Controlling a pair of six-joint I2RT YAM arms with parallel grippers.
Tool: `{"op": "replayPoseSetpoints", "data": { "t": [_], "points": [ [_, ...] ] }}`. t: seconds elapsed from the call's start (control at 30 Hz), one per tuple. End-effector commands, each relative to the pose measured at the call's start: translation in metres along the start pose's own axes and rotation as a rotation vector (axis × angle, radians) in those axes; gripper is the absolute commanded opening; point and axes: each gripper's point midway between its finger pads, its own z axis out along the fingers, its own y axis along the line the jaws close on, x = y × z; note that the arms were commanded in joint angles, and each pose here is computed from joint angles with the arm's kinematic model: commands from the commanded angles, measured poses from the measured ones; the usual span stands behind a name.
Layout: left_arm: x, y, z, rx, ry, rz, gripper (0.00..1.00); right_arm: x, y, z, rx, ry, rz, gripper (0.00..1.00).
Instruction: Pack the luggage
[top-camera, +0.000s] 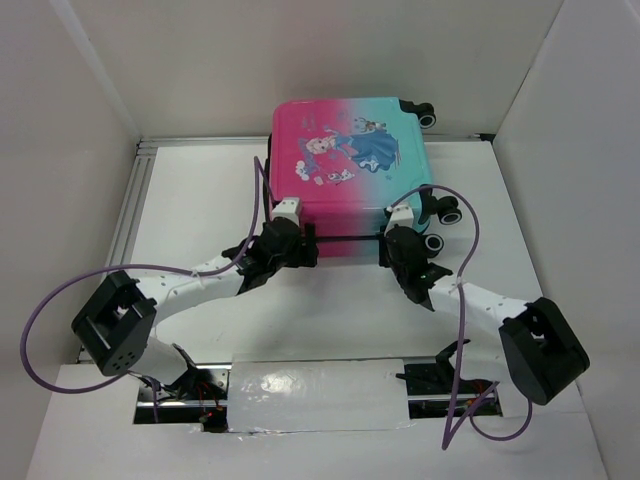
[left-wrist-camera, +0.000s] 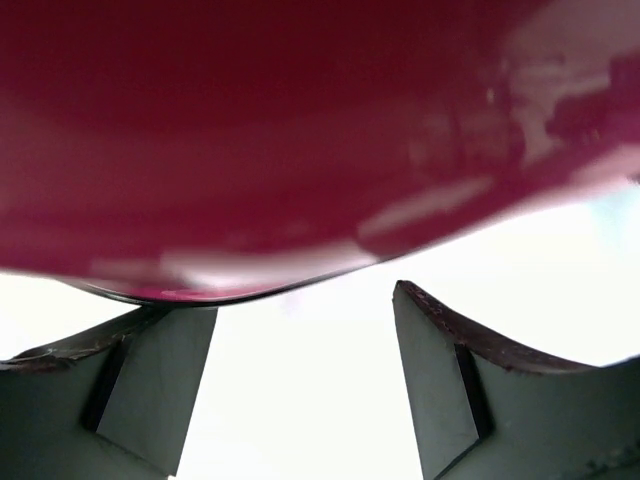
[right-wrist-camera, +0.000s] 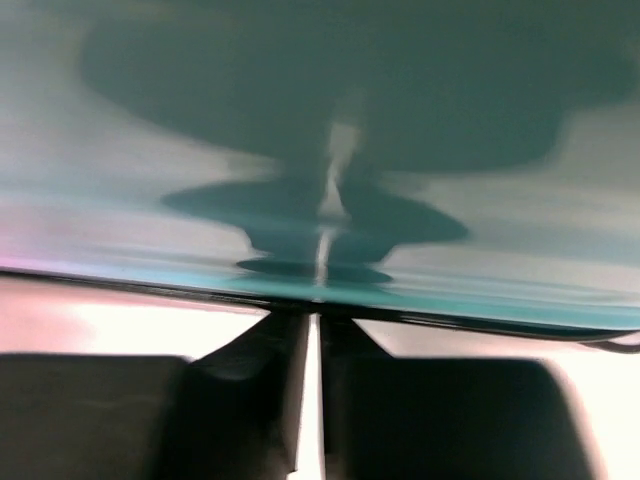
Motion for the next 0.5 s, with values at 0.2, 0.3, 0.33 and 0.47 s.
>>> {"op": "replayPoseSetpoints", "data": {
  "t": [0.2, 0.3, 0.33, 0.47],
  "points": [
    [-0.013, -0.007, 0.009, 0.021, -0.048, -0.013, 0.82, -0.046, 0.01, 0.008, -0.012, -0.165, 0.021, 0.0],
    [-0.011, -0.005, 0.013, 0.007, -0.043, -0.001, 0.81, -0.052, 0.017, 0.004, -0.039, -0.147, 0.032, 0.0],
    [-0.012, -0.004, 0.016, -0.004, -0.046, 0.0, 0.8, -0.053, 0.019, 0.002, -0.049, -0.141, 0.049, 0.0],
    [-0.014, 0.002, 0.022, -0.045, -0.054, 0.004, 0.77, -0.046, 0.023, -0.003, -0.056, -0.079, 0.056, 0.0]
  ]
}}
